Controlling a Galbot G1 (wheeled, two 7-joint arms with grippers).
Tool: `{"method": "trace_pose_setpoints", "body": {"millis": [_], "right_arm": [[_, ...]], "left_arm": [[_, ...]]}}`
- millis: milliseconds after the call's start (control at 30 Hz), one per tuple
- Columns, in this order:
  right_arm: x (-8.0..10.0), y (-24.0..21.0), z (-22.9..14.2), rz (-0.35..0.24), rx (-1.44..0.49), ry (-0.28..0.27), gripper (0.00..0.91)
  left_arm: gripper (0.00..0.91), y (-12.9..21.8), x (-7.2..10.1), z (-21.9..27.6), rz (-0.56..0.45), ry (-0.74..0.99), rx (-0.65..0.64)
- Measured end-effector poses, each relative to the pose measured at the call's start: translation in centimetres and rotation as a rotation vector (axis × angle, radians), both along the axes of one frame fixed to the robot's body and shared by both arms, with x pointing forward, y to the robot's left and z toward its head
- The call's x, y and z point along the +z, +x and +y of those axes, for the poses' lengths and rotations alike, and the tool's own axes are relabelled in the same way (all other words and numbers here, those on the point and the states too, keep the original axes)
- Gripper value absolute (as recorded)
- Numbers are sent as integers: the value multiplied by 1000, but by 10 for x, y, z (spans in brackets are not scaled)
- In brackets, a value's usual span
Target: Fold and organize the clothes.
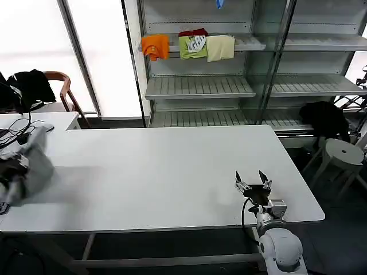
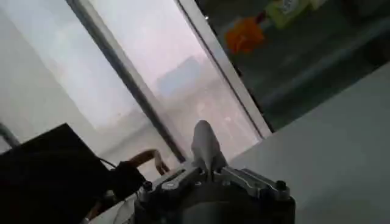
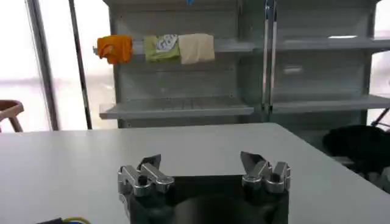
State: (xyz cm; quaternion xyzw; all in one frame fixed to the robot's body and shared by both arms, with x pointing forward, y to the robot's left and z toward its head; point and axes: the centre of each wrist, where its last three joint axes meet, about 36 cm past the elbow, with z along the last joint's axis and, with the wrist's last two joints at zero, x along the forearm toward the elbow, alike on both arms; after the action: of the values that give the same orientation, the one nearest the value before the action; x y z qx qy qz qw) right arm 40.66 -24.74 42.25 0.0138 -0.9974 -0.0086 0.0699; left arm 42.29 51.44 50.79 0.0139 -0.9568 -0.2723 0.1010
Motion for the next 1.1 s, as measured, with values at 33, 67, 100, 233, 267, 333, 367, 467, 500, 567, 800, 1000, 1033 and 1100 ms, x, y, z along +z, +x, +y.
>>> {"method": "trace_pose_setpoints", "body": {"millis": [33, 67, 100, 233, 267, 333, 367, 467, 500, 567, 800, 1000, 1033, 1100], "right_arm": [[-1, 0, -2, 2, -4, -2, 907], [-1, -1, -3, 3, -6, -3, 907], [-2, -1, -4, 4, -8, -4, 907], [-1, -1, -8, 2, -18, -6, 907], [-1, -1, -8, 2, -18, -5, 907], [-1, -1, -7, 0, -19, -3, 907], [-1, 0, -6, -1, -19, -1, 907], [0, 1, -4, -3, -17, 4, 907], [0, 1, -4, -4, -18, 4, 907], [1, 1, -2, -3, -15, 6, 907], [3, 2, 5, 2, -3, 7, 907], [5, 5, 15, 10, 16, 13, 907], [5, 6, 17, 13, 20, 15, 907], [5, 7, 21, 21, 31, 21, 907]], "left_arm": [[20, 0, -17, -12, 15, -13, -14], [20, 0, -30, -24, 24, -25, -28], [20, 1, -42, -36, 31, -38, -43], [20, 4, -73, -84, 39, -90, -102], [20, 5, -77, -94, 37, -105, -114], [20, 6, -82, -117, 29, -142, -142], [20, 8, -84, -127, 24, -162, -152], [20, 11, -86, -157, 13, -230, -176], [20, 13, -87, -166, 13, -253, -183], [20, 16, -89, -185, 16, -301, -191], [20, 28, -95, -246, 42, -426, -215], [907, 40, -98, -300, 69, -499, -233], [907, 41, -99, -310, 75, -509, -240], [907, 42, -101, -327, 84, -522, -253]]}}
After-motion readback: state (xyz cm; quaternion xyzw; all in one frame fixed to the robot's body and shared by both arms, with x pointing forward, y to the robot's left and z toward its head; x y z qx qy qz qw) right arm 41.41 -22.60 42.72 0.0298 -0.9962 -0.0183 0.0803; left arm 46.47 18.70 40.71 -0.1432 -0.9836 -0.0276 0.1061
